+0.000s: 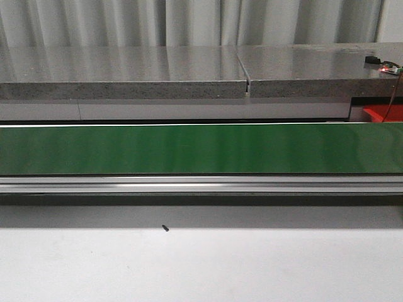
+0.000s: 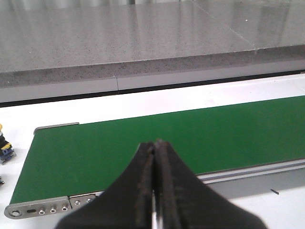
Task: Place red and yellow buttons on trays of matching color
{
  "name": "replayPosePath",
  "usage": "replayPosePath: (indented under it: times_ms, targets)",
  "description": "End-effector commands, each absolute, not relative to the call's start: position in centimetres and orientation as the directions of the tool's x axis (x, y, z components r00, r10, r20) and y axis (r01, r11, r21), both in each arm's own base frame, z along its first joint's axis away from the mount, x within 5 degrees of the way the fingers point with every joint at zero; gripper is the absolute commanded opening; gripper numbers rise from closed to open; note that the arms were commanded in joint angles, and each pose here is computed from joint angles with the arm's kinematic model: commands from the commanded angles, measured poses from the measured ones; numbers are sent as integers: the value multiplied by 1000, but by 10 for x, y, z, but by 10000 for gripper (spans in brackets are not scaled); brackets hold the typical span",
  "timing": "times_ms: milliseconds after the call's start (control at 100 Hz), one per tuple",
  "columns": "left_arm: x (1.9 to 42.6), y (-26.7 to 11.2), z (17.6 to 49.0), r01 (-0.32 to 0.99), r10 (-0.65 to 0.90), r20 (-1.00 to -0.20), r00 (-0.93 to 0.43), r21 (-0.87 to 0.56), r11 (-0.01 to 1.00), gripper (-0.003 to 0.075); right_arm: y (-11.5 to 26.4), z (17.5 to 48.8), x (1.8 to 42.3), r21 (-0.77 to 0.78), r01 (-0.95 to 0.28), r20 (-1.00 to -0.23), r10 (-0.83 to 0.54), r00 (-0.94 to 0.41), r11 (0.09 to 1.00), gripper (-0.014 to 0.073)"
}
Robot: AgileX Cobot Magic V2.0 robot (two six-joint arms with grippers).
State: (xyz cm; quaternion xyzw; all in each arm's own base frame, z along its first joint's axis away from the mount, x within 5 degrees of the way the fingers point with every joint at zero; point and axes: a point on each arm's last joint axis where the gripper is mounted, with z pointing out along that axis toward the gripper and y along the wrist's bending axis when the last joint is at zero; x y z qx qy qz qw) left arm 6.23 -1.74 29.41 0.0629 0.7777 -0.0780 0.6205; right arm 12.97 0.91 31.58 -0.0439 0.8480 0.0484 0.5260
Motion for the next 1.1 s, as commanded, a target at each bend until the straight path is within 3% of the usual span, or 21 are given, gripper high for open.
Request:
replayPosePath:
  times_ms: [0, 100, 170, 290, 390, 710, 840, 1090]
  targets:
    - [64, -16, 309, 183, -38, -990, -136, -63, 981, 3, 7, 329, 132, 17, -109, -931, -24, -365, 994, -68]
    - [64, -16, 309, 183, -38, -990, -136, -63, 981, 113, 7, 329, 132, 17, -109, -931, -24, -365, 994, -68]
    - [64, -16, 309, 184, -37, -990, -138, -63, 981, 244, 7, 329, 132, 17, -109, -931, -24, -365, 994, -68]
    - [64, -16, 309, 184, -37, -990, -138, -63, 981, 538, 7, 329, 132, 17, -109, -931, -24, -365, 994, -68]
    - [64, -16, 309, 183, -38, -990, -134, -62, 981, 663, 7, 329, 132, 17, -109, -931, -24, -365, 994, -68]
    - [67, -15, 321, 155, -99, -986, -135, -120, 981, 638, 7, 329, 132, 17, -109, -931, -24, -365, 994, -68]
    - [86, -5, 335, 25, -171, -969, -179, -179, 984, 638, 7, 329, 132, 17, -109, -931, -24, -365, 994, -68]
    - [152, 22, 349, -198, -207, -925, -319, -149, 969, 638, 7, 329, 132, 17, -109, -931, -24, -365, 994, -68]
